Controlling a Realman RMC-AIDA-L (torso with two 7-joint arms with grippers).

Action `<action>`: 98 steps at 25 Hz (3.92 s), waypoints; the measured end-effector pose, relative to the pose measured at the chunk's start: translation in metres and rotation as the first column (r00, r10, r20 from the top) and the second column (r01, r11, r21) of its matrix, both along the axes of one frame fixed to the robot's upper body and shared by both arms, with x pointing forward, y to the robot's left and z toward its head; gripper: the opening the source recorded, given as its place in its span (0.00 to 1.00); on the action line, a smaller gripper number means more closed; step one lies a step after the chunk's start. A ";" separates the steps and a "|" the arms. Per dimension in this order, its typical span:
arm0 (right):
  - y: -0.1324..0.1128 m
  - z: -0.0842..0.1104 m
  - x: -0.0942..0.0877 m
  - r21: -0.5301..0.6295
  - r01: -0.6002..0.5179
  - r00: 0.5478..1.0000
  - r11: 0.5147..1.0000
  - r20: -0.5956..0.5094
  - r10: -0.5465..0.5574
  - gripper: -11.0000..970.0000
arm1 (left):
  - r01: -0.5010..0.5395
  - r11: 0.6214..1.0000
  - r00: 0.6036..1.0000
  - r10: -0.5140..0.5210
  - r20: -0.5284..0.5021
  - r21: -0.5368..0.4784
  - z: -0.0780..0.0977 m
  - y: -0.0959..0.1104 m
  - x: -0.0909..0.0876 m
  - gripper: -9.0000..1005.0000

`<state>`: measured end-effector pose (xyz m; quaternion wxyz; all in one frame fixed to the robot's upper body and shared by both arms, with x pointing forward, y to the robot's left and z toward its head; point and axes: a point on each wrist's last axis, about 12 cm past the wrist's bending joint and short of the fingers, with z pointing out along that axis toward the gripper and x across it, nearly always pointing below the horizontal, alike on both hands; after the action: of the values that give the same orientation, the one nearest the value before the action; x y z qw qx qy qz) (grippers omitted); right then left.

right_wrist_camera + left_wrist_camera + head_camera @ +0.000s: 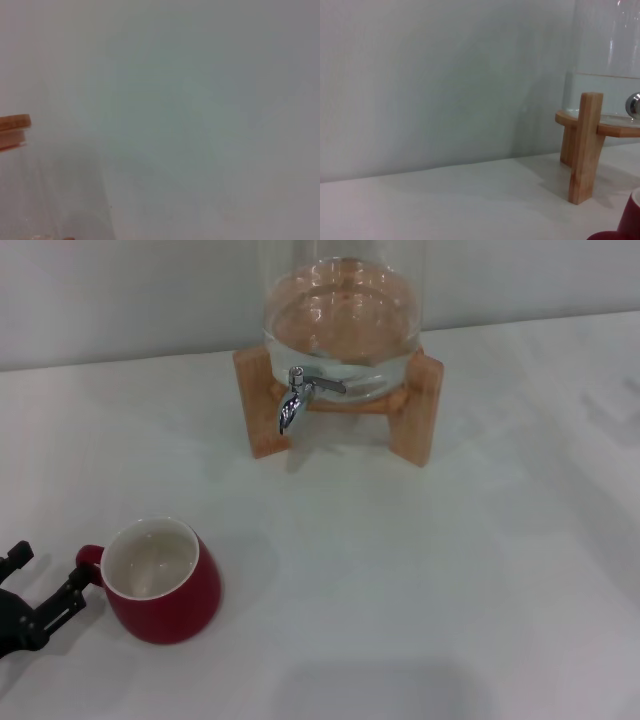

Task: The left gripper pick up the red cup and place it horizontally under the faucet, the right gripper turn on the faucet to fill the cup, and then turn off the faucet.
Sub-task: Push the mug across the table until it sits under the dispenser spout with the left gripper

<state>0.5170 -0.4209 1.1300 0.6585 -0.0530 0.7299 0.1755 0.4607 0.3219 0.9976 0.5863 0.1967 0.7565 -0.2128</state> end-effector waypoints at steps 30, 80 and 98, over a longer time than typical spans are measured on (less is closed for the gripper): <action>-0.002 -0.001 -0.003 -0.006 0.006 1.000 1.000 0.004 -0.006 0.82 | 0.041 0.998 0.999 -0.041 -0.003 0.044 0.002 -0.003 0.011 0.83; -0.007 0.000 -0.006 0.011 0.027 0.999 1.000 0.019 -0.027 0.82 | 0.059 0.997 0.998 -0.060 0.007 0.046 0.006 -0.006 0.020 0.30; -0.007 -0.002 -0.008 0.019 0.017 1.000 1.000 0.020 -0.017 0.82 | 0.070 0.997 0.997 -0.069 0.015 -0.018 0.015 -0.009 0.028 0.16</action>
<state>0.5090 -0.4276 1.1281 0.6676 -0.0423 0.7221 0.1763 0.4882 0.3131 1.0127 0.5859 0.2189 0.7428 -0.2387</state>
